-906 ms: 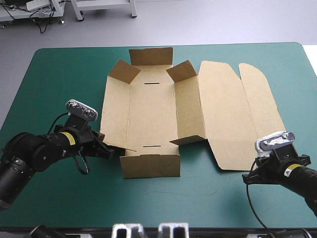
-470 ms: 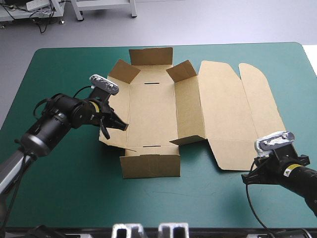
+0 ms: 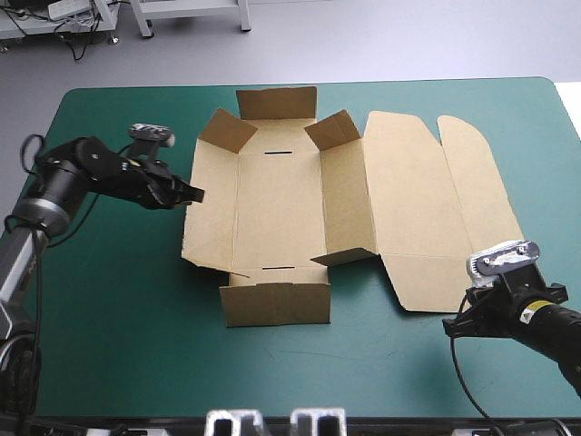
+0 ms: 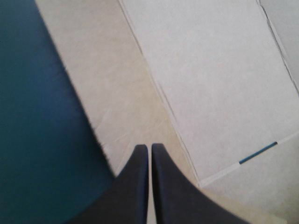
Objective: Fold the box
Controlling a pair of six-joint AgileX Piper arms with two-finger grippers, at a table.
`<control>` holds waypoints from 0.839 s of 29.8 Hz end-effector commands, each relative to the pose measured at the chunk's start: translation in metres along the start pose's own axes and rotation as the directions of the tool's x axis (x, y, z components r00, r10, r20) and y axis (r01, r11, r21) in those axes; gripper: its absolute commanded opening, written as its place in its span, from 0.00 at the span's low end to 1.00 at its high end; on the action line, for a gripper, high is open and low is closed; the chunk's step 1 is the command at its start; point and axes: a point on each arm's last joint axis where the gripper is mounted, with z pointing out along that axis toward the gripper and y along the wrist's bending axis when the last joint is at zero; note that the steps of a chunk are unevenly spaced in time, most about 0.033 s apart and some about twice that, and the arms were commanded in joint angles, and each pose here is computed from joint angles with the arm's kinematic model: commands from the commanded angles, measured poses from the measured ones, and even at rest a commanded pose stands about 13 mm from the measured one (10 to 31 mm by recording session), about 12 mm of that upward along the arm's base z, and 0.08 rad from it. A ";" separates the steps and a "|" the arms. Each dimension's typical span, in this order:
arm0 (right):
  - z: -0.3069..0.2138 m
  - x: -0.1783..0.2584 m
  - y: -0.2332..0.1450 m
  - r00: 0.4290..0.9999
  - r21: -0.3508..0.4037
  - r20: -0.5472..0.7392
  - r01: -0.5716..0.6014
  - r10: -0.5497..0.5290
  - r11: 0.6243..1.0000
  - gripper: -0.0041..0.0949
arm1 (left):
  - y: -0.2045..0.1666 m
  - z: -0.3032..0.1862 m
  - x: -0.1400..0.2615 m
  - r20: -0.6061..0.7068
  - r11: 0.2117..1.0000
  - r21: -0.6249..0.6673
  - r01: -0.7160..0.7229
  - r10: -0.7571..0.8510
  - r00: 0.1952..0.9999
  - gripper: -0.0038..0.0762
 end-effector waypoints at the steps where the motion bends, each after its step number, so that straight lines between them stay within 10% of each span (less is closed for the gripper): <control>1: -0.005 -0.010 -0.001 0.997 0.013 0.078 0.005 -0.006 1.000 0.02 | 0.021 -0.032 0.003 0.034 0.990 0.125 0.067 -0.072 0.997 0.07; 8: -0.005 -0.010 -0.001 0.997 0.013 0.078 0.005 -0.006 1.000 0.02 | 0.074 -0.048 0.018 0.061 0.963 0.102 0.250 -0.257 0.964 0.09; 18: -0.006 -0.012 -0.002 0.995 0.021 0.104 0.004 -0.006 1.000 0.02 | 0.076 -0.027 0.016 0.028 0.926 0.287 0.246 -0.265 0.964 0.56; 25: -0.006 -0.013 -0.002 0.994 0.022 0.108 0.004 -0.006 1.000 0.02 | 0.078 -0.003 0.021 -0.020 0.898 0.349 0.269 -0.280 0.960 0.66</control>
